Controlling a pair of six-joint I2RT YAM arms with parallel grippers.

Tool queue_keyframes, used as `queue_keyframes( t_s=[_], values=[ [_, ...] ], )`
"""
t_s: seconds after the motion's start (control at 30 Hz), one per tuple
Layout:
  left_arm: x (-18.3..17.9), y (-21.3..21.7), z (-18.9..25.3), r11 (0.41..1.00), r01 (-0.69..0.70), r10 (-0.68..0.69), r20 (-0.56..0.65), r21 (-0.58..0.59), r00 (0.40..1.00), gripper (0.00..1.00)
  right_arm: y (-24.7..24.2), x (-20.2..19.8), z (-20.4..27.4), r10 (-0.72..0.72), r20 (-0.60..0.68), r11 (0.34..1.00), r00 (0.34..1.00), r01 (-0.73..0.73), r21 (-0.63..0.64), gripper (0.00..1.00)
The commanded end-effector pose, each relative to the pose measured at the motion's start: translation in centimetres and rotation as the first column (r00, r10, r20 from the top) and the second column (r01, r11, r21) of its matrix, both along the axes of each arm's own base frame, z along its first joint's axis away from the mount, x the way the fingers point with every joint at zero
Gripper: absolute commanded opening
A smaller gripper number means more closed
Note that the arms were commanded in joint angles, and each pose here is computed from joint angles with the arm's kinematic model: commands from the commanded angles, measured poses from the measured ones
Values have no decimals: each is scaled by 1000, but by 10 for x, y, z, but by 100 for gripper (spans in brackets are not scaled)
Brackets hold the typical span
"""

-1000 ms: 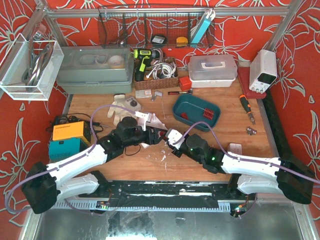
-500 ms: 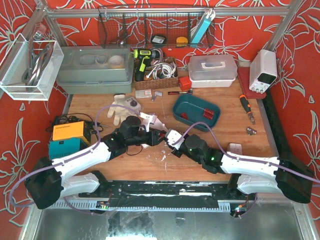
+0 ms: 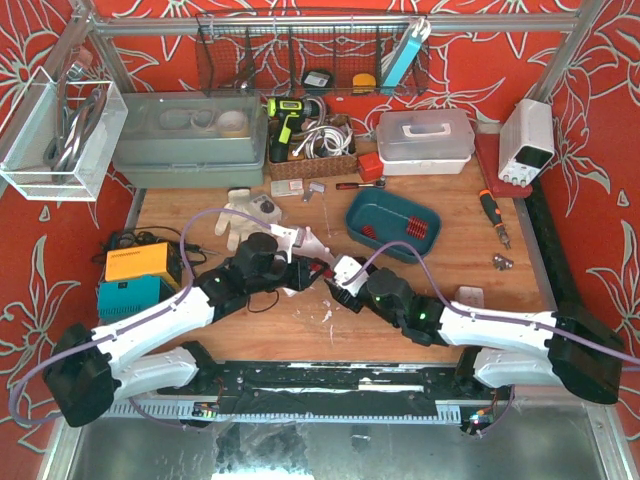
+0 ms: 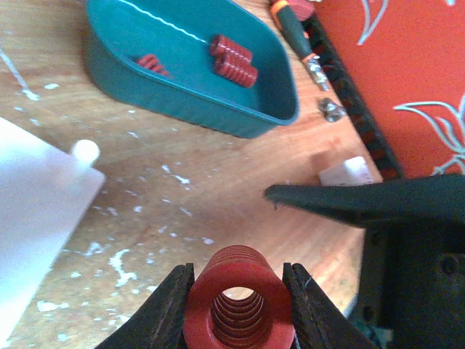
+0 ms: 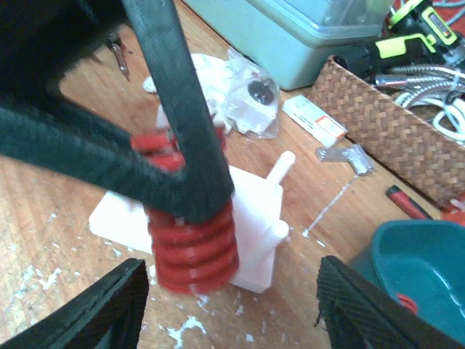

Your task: Install the large spring

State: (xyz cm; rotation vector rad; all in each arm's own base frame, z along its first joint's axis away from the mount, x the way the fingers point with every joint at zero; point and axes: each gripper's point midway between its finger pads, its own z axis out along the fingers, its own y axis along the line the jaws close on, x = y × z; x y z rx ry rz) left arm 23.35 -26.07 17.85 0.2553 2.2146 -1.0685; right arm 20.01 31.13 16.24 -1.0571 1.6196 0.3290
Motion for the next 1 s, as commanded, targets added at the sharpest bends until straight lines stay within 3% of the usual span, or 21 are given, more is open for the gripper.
queue_keyframes(
  t_s=[0.0, 0.2, 0.4, 0.57, 0.97],
  values=[
    [20, 24, 19, 986, -142, 134, 101, 84, 986, 12, -13, 14, 24, -138, -16, 988, 990, 139, 65, 73],
    [43, 72, 9, 891, -392, 360, 172, 229, 917, 11, -45, 32, 49, -333, -16, 940, 943, 333, 78, 99],
    [62, 120, 9, 758, -571, 518, 241, 315, 820, 9, -71, 39, 30, -430, 9, 902, 903, 429, 55, 99],
    [71, 148, 5, 693, -633, 586, 243, 345, 773, 9, -71, 42, 23, -438, 1, 898, 899, 438, 39, 99],
    [76, 146, -34, 692, -563, 548, 180, 452, 817, 12, -68, 40, 19, -417, -20, 907, 909, 417, 48, 99]
  ],
)
